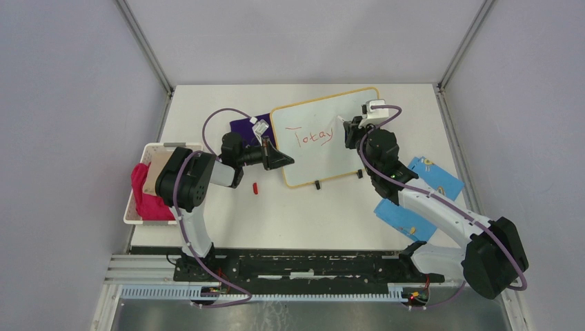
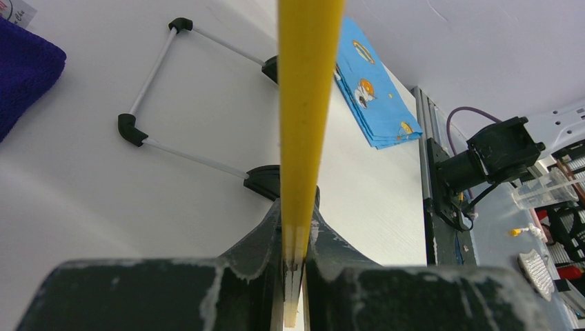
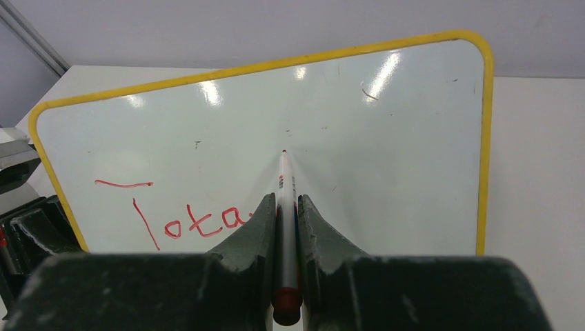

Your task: Write a sentence on the whiteboard

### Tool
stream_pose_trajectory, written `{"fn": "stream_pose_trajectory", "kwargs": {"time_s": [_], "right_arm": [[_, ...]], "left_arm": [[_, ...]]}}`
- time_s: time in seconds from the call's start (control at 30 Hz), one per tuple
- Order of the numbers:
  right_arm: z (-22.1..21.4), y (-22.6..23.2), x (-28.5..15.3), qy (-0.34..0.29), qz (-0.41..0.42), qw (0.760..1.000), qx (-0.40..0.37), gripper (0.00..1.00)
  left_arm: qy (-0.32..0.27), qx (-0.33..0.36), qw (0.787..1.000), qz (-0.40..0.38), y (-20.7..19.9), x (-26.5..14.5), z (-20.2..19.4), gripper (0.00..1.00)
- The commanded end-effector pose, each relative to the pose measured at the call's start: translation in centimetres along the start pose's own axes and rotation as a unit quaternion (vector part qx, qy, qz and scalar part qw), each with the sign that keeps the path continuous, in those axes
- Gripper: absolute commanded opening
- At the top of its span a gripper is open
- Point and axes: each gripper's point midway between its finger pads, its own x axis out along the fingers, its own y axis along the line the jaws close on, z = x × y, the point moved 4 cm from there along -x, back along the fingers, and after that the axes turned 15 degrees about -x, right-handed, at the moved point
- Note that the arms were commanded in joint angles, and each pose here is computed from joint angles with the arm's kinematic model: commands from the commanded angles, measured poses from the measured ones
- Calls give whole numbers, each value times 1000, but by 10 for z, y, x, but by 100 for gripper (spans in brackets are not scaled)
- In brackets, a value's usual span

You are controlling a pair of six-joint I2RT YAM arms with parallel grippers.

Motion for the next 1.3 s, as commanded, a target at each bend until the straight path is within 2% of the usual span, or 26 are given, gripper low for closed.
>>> {"fn": "stream_pose_trajectory", "kwargs": {"time_s": [0.0, 0.63, 0.87, 1.03, 1.27], "right_arm": [[22, -2, 6, -28, -9, 1000, 10, 0], [-8, -4, -1, 5, -10, 1000, 8, 0], [8, -6, -6, -16, -7, 1000, 19, 0], [13, -15, -14, -28, -27, 999, 22, 0], [-9, -29, -17, 3, -59, 998, 17, 0]], "left_arm": [[-3, -5, 999, 36, 14, 2, -2, 2], [-1, -5, 999, 38, 15, 2, -2, 2], [-2, -5, 999, 38, 15, 2, -2, 2], [-2, -4, 999, 40, 15, 2, -2, 2], [-1, -4, 999, 40, 15, 2, -2, 2]]}}
